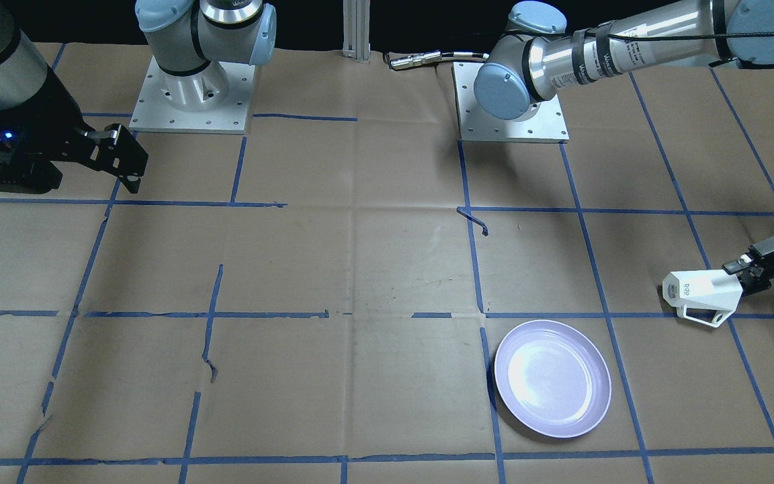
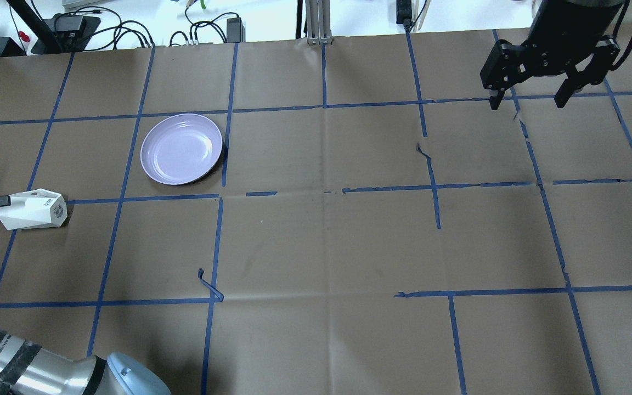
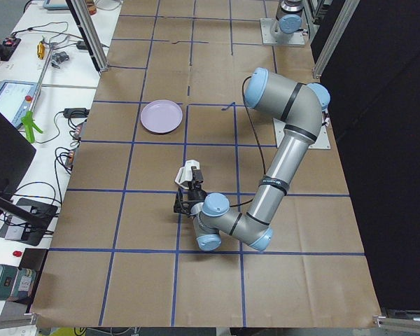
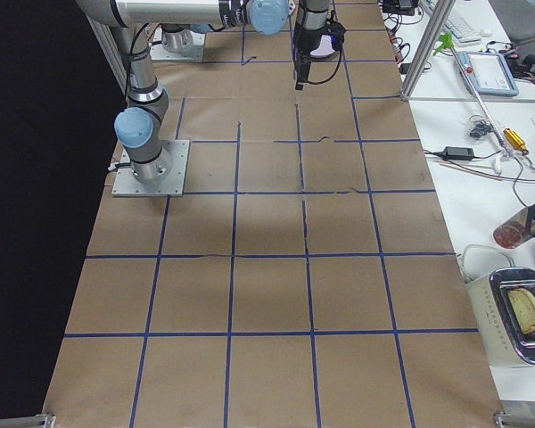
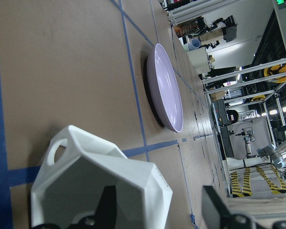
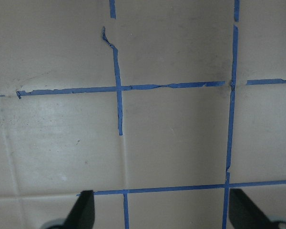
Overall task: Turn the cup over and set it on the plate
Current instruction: 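Lift the mug with the left gripper and rotate it upright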
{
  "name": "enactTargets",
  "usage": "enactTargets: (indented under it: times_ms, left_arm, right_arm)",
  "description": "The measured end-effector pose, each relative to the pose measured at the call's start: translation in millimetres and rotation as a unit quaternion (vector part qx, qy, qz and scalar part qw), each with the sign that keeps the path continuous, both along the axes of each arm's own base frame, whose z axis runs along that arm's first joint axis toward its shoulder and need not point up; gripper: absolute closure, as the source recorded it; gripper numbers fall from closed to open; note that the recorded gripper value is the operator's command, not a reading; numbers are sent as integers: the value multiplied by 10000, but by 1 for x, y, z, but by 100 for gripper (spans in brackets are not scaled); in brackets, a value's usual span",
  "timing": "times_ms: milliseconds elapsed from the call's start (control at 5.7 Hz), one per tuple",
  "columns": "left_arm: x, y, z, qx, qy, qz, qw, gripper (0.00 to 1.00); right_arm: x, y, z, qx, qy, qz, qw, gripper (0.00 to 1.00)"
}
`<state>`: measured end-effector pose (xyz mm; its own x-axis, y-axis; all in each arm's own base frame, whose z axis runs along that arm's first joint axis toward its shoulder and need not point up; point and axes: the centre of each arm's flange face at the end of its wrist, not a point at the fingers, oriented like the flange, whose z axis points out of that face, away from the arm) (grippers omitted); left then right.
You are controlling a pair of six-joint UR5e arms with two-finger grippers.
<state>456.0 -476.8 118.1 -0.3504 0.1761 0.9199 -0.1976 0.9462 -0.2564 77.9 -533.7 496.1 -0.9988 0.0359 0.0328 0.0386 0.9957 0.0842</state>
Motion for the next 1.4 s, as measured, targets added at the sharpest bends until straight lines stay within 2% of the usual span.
enactTargets:
  times_ms: [351, 702, 1228, 1404]
  left_arm:
    - [-1, -3, 3, -10, 102, 184, 9998, 100]
    - [-4, -5, 36, 233, 319, 529, 9978, 100]
    - [-23, -2, 179, 918, -92, 1012, 9906, 100]
    - [-52, -13, 232, 1074, -402, 1056, 9878, 100]
  right_arm:
    - [0, 0, 0, 0, 1, 0, 10000, 0]
    - [0, 0, 0, 0, 1, 0, 10000, 0]
    - [0, 0, 0, 0, 1, 0, 10000, 0]
    - [0, 0, 0, 1, 1, -1, 10000, 0]
